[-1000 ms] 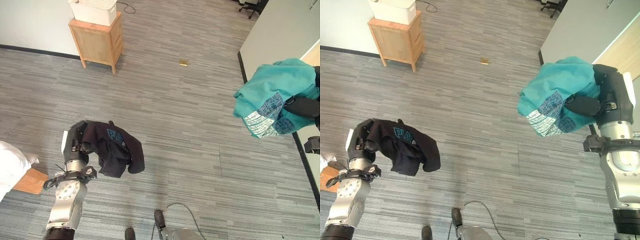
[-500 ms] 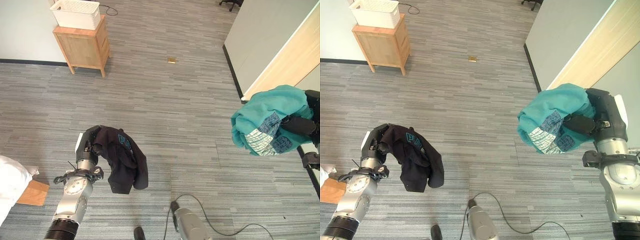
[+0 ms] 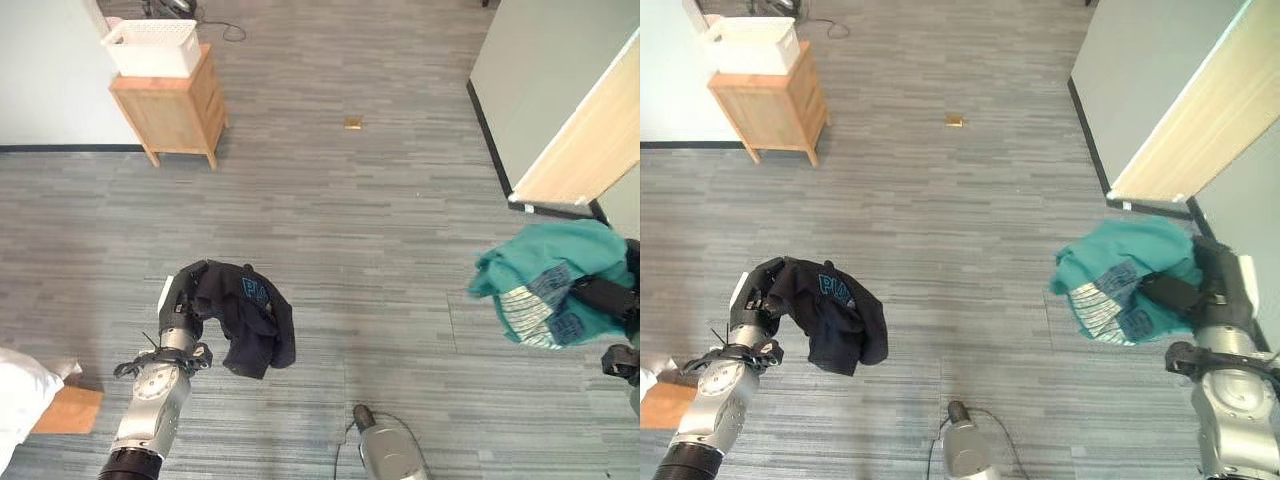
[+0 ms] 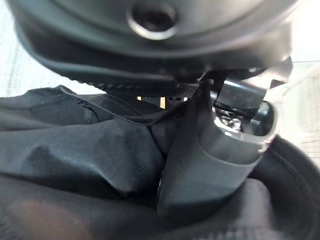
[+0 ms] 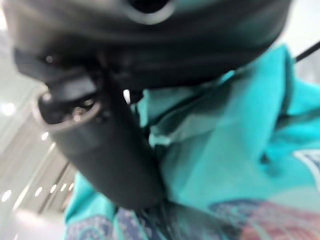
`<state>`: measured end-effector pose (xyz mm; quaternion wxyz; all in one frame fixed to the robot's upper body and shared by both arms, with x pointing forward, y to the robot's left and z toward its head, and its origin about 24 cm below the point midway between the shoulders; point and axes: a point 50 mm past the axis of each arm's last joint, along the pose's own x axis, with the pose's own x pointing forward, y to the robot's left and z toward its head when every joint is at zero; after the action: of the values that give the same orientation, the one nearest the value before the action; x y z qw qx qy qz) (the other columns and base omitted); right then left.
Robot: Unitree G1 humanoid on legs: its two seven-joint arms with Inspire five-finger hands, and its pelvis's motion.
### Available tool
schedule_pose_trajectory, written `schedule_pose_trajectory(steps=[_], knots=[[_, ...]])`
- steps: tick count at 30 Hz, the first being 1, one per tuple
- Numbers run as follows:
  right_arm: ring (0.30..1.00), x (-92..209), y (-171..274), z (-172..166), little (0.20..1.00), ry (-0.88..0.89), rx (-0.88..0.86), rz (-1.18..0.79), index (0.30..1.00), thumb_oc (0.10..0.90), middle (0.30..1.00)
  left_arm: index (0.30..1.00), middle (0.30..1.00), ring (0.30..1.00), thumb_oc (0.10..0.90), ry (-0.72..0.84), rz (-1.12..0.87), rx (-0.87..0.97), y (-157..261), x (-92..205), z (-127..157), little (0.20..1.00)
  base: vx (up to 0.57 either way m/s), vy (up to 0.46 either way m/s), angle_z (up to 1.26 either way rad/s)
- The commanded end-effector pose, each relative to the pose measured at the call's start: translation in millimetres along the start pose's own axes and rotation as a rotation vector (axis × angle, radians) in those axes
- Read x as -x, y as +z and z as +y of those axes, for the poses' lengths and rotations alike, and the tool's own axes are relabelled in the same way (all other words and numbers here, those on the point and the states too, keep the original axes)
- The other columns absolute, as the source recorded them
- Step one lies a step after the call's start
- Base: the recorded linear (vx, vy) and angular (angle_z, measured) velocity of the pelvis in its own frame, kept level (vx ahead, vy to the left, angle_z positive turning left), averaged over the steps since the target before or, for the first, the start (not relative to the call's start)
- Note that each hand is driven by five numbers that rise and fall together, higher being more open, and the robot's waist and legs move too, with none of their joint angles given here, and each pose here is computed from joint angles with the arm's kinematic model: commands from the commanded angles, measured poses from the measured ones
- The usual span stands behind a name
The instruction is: Pick up bed clothes into laundry basket.
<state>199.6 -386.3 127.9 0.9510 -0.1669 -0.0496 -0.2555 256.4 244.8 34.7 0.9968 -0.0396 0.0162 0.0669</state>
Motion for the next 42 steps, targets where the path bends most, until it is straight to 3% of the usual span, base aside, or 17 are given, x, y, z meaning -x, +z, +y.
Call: schedule_pose_trajectory(steps=[1, 9, 17, 25, 31, 42], knots=[[0.3, -9.4, 73.9, -13.8, 0.3, -0.042, -0.073, -0.374, 0.3, 0.4, 0.3, 0.3, 0.3, 0.3, 0.4, -0.004, -0.237, 0.073, 43.3, -10.0, -2.7, 0.3, 0.23, -0.356, 0.13], [0.3, -17.3, 80.7, -0.6, 0.3, -0.005, -0.162, -0.396, 0.3, 0.4, 0.3, 0.3, 0.3, 0.3, 0.4, 0.005, -0.299, 0.085, 59.2, -17.5, -3.7, 0.3, 0.21, -0.336, -0.09], [0.3, -19.3, 82.4, 22.4, 0.3, 0.05, -0.205, -0.415, 0.3, 0.4, 0.3, 0.3, 0.3, 0.3, 0.4, 0.03, -0.246, 0.044, 44.3, -7.1, 3.4, 0.3, 0.28, 0.015, -0.2], [0.3, -17.0, 79.2, 22.7, 0.3, 0.002, -0.256, -0.423, 0.3, 0.4, 0.3, 0.3, 0.3, 0.3, 0.4, 0.05, -0.282, 0.028, 54.3, -9.3, 8.6, 0.3, 0.2, 0.107, -0.35], [0.3, -15.4, 62.9, 40.9, 0.3, 0.028, -0.301, -0.358, 0.3, 0.4, 0.3, 0.3, 0.3, 0.3, 0.4, 0.124, -0.301, -0.007, 58.5, -3.1, 24.5, 0.3, 0.09, 0.029, -0.48], [0.3, 14.6, 27.9, 41.0, 0.3, -0.059, -0.408, -0.26, 0.3, 0.4, 0.3, 0.3, 0.3, 0.3, 0.4, 0.244, -0.35, 0.051, 57.7, 17.3, 33.5, 0.3, 0.05, -0.029, 0.11]])
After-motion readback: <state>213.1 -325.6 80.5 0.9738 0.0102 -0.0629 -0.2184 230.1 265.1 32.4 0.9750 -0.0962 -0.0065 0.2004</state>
